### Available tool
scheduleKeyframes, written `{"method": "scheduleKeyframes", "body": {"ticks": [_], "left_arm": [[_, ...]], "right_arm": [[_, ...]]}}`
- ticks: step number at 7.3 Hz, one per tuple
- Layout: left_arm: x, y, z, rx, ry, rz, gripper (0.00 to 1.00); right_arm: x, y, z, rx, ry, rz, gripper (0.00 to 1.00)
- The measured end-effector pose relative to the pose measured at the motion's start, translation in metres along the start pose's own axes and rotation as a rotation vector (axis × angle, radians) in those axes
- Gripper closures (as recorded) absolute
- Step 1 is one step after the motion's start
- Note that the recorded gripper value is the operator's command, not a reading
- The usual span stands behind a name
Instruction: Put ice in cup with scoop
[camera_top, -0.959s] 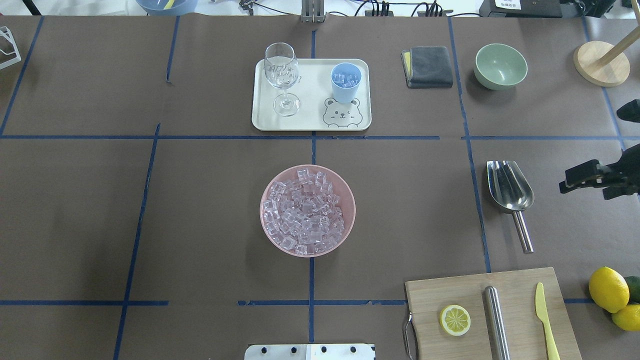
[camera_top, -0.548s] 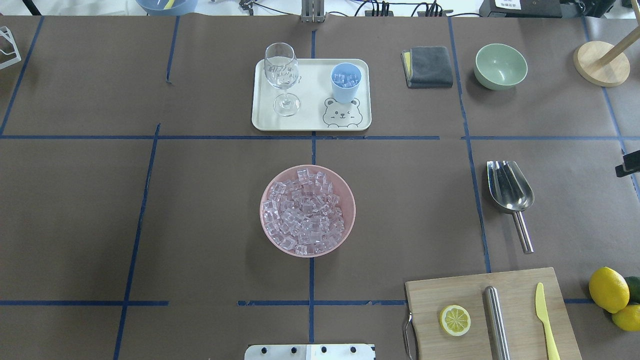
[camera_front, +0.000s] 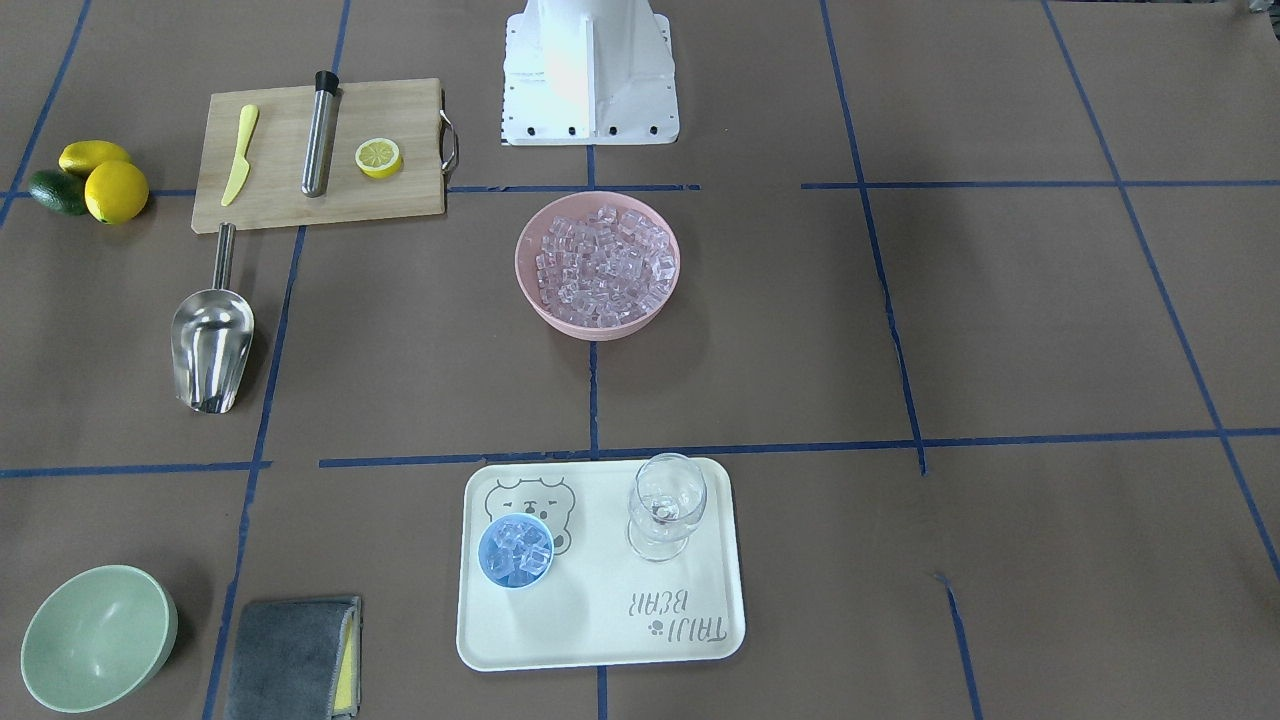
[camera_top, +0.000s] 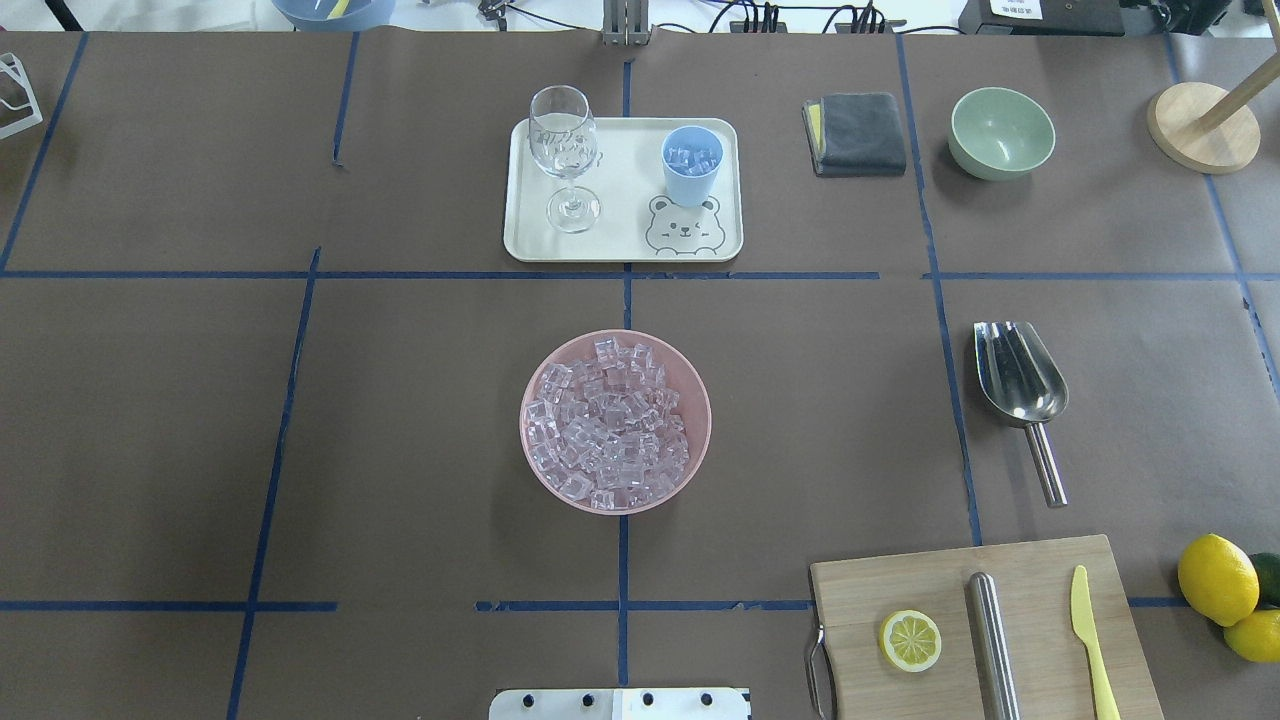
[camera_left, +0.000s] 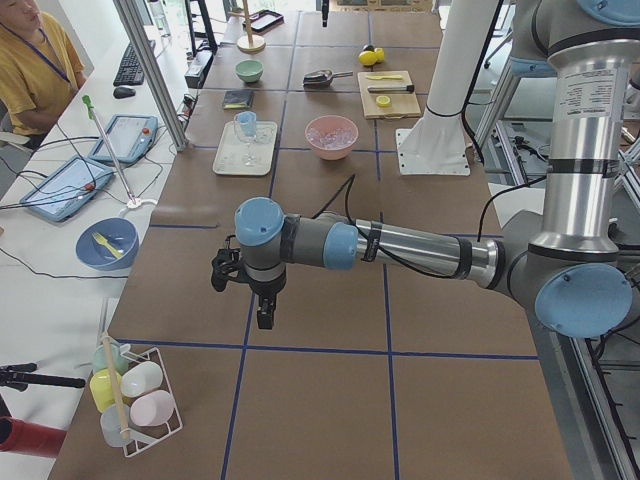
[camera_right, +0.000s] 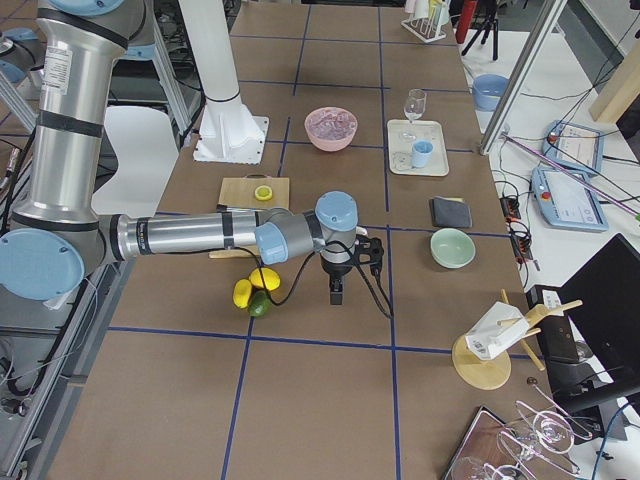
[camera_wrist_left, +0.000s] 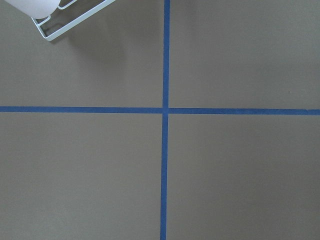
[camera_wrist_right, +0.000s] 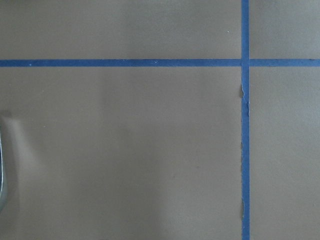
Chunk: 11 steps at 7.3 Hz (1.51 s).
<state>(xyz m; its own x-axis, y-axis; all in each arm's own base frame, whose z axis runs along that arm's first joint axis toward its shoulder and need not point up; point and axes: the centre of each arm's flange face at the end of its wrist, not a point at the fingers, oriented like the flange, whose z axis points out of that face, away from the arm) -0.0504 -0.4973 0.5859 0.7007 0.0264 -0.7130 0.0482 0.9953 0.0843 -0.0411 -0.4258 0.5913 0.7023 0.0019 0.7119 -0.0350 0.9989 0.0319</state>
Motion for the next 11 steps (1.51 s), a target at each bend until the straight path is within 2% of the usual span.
{"method": "scheduleKeyframes", "body": {"ticks": [1,3,6,8,9,11], "left_arm": [[-0.004,0.002,0.004,0.015,0.005,0.014,0.0],[-0.012,0.011,0.011,0.011,0.006,0.013,0.0],[-0.01,0.024,0.006,0.012,0.014,0.015,0.0],[-0.007,0.03,0.008,-0.001,0.059,0.008,0.0],[-0.005,0.031,0.007,0.0,0.073,0.01,0.0],[-0.002,0.03,0.006,0.003,0.079,0.015,0.0]], "right_arm": [[0.001,0.002,-0.001,-0.009,-0.022,-0.014,0.0],[-0.001,-0.001,-0.01,-0.038,-0.031,-0.07,0.0],[0.002,-0.027,-0.038,-0.073,0.01,-0.156,0.0],[-0.01,-0.047,-0.04,-0.077,0.084,-0.18,0.0],[-0.016,-0.054,-0.042,-0.085,0.098,-0.178,0.0],[-0.024,-0.064,-0.043,-0.091,0.081,-0.176,0.0]]}}
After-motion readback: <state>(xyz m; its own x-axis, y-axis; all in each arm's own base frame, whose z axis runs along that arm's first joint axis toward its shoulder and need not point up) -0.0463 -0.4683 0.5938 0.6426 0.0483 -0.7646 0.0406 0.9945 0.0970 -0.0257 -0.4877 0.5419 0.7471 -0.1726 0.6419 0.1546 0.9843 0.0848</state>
